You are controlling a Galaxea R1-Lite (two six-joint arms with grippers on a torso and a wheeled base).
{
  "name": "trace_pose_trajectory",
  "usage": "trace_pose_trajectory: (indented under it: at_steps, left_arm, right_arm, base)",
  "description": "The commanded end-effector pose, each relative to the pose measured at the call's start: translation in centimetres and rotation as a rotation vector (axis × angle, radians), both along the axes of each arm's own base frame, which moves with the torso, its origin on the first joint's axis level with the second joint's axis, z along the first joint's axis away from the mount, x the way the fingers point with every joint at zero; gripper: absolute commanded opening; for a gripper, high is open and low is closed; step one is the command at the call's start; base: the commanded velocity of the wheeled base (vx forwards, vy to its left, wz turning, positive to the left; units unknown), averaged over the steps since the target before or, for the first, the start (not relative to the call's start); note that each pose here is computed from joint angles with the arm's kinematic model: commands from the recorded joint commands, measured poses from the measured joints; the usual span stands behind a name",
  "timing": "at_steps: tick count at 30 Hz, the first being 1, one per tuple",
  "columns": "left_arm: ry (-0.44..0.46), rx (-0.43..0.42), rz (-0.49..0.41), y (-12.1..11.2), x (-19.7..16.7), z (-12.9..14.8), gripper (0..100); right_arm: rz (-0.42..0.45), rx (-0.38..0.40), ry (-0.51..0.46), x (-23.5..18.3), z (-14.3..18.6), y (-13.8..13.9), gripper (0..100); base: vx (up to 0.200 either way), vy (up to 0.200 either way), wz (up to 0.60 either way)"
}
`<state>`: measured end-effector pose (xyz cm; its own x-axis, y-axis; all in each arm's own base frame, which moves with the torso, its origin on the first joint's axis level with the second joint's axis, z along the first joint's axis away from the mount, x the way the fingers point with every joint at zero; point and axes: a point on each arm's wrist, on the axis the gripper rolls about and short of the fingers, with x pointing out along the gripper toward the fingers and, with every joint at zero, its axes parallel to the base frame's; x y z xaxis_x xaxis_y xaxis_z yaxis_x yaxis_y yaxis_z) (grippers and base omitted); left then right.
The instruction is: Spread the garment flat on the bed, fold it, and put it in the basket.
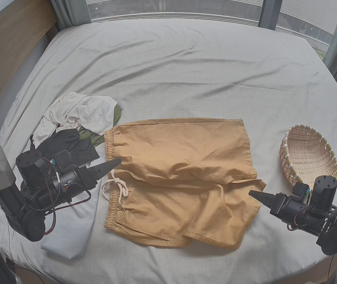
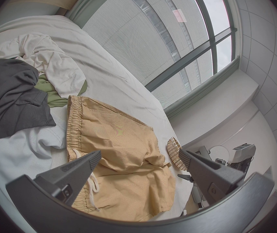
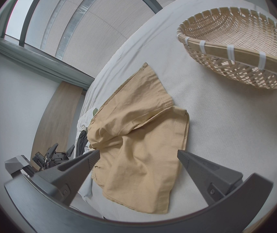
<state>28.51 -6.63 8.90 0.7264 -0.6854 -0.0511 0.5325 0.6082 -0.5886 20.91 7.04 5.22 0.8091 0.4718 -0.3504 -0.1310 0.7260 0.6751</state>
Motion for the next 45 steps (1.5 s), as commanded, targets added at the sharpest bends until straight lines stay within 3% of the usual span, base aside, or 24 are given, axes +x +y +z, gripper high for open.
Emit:
trace_pose_trajectory:
  at_steps: [1,4,12,19,33,39,40,45]
  left_arm:
    - [0.006,0.001,-0.001,0.0,0.0,-0.1,100]
    - [0.015,0.002,-0.001,0.0,0.1,-0.4,100]
    - [0.018,0.003,0.001,0.0,0.2,-0.5,100]
    - [0.027,0.004,0.001,0.0,0.3,-0.9,100]
    - [0.027,0.028,-0.001,-0.1,0.6,-1.5,100]
    - [0.026,0.028,-0.001,-0.1,0.6,-1.5,100]
    - [0.024,0.028,-0.001,-0.1,0.6,-1.4,100]
    - [0.021,0.027,0.001,-0.1,0.6,-1.3,100]
  right_arm:
    - [0.016,-0.033,0.046,-1.0,-0.8,-0.2,100]
    - [0.066,-0.086,0.127,-1.1,-2.8,0.9,100]
    - [0.177,-0.135,0.220,-2.0,-5.0,3.1,100]
    - [0.177,-0.208,0.317,-2.4,-7.5,3.7,100]
    - [0.240,-0.233,0.342,-3.3,-8.2,4.9,100]
    - [0.202,-0.253,0.343,-3.1,-8.6,4.7,100]
    - [0.202,-0.253,0.345,-3.1,-8.6,4.7,0]
    - [0.198,-0.247,0.334,-2.9,-8.6,4.8,0]
  base:
    - [0.000,0.000,0.00]
    - [0.000,0.000,0.00]
    - [0.000,0.000,0.00]
    - [0.000,0.000,0.00]
    - [0.000,0.000,0.00]
    - [0.000,0.000,0.00]
    - [0.000,0.000,0.00]
    - [0.000,0.000,0.00]
